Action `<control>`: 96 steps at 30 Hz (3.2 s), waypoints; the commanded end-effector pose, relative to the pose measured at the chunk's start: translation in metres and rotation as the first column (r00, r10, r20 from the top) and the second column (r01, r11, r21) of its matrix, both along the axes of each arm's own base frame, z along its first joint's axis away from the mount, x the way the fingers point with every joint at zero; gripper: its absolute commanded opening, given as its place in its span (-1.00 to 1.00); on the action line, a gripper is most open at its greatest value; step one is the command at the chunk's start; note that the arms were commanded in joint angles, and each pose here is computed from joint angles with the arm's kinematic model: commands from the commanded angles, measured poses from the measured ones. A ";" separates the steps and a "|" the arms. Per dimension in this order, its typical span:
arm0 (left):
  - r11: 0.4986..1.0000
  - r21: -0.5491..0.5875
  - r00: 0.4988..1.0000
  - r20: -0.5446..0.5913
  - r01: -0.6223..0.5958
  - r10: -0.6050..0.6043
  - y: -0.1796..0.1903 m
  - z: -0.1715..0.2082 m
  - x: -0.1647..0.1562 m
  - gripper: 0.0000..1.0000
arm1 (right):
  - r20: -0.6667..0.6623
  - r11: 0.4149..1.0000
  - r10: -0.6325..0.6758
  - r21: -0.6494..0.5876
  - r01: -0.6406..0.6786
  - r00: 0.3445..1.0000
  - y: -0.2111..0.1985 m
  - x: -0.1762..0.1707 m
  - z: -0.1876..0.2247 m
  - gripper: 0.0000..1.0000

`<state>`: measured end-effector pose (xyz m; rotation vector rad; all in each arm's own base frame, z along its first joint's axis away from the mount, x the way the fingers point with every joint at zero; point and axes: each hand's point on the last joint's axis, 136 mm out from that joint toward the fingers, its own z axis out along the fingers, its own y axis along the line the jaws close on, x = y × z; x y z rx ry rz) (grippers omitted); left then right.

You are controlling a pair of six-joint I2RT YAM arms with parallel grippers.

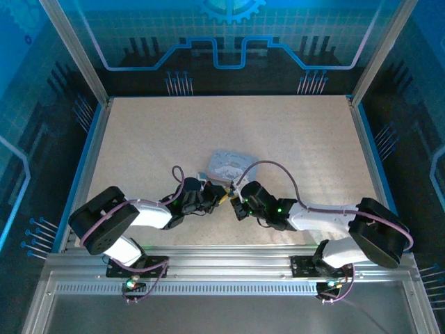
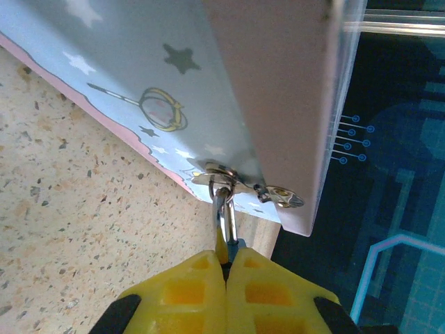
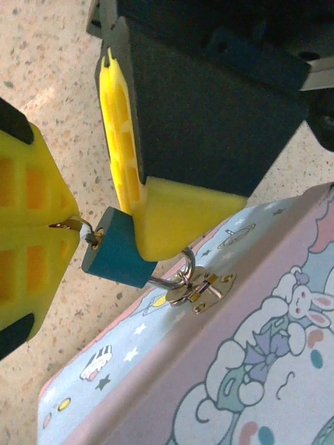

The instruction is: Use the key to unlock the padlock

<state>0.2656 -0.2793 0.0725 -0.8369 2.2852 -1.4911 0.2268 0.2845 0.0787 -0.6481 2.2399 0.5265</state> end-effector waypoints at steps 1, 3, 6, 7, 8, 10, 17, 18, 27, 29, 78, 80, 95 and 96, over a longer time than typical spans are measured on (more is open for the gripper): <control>0.999 -0.003 0.999 0.008 0.040 -0.040 -0.008 0.003 -0.003 -0.89 | -0.064 0.962 -0.059 0.262 0.074 0.996 0.017 0.009 0.031 -1.00; 0.999 -0.002 0.999 0.009 0.043 -0.043 -0.008 0.003 -0.004 -0.89 | -0.110 0.952 -0.070 0.289 0.099 0.991 0.017 0.009 0.024 -1.00; 0.999 0.004 0.999 0.007 0.043 -0.043 -0.007 0.002 -0.004 -0.89 | -0.151 0.945 -0.074 0.304 0.118 0.986 0.020 0.007 0.018 -1.00; 0.999 0.005 0.999 0.007 0.042 -0.042 -0.007 0.002 -0.004 -0.89 | -0.157 0.944 -0.077 0.307 0.123 0.985 0.020 0.007 0.017 -1.00; 0.999 0.004 0.999 0.006 0.043 -0.043 -0.008 0.002 -0.004 -0.89 | -0.160 0.942 -0.082 0.311 0.129 0.984 0.020 0.007 0.016 -1.00; 0.999 0.007 0.999 0.007 0.041 -0.041 -0.007 0.002 -0.004 -0.89 | -0.164 0.941 -0.089 0.310 0.137 0.982 0.019 0.008 0.014 -1.00; 0.999 0.024 0.999 0.003 0.040 -0.040 -0.005 -0.003 -0.005 -0.75 | -0.173 0.940 -0.112 0.300 0.160 0.979 0.016 0.009 0.010 -1.00; 0.999 0.027 0.999 0.002 0.039 -0.039 -0.004 -0.004 -0.005 -0.72 | -0.177 0.940 -0.117 0.296 0.166 0.977 0.015 0.009 0.009 -1.00; 0.999 0.043 1.000 0.001 0.028 -0.028 0.001 -0.009 -0.007 -0.41 | -0.254 0.930 -0.162 0.284 0.233 0.953 0.007 0.003 -0.005 -1.00; 0.999 0.046 1.000 0.005 0.025 -0.026 0.002 -0.008 -0.007 -0.32 | -0.257 0.927 -0.167 0.288 0.240 0.952 0.005 0.003 -0.005 -1.00; 0.924 0.383 0.987 0.152 -0.007 -0.055 0.072 0.043 -0.007 0.44 | -0.561 0.737 -0.220 0.441 0.513 0.798 -0.009 -0.001 -0.025 -0.53; 0.917 0.399 0.987 0.151 -0.009 -0.056 0.081 0.046 -0.003 0.50 | -0.546 0.746 -0.220 0.440 0.500 0.809 -0.011 -0.001 -0.023 -0.47; 0.895 0.436 0.967 0.170 0.097 -0.188 0.102 0.063 0.058 0.79 | -0.387 0.786 -0.074 0.544 0.293 0.919 -0.009 0.008 0.026 0.29; 0.894 0.435 0.968 0.162 0.104 -0.191 0.102 0.061 0.062 0.78 | -0.385 0.786 -0.075 0.545 0.292 0.920 -0.009 0.010 0.027 0.32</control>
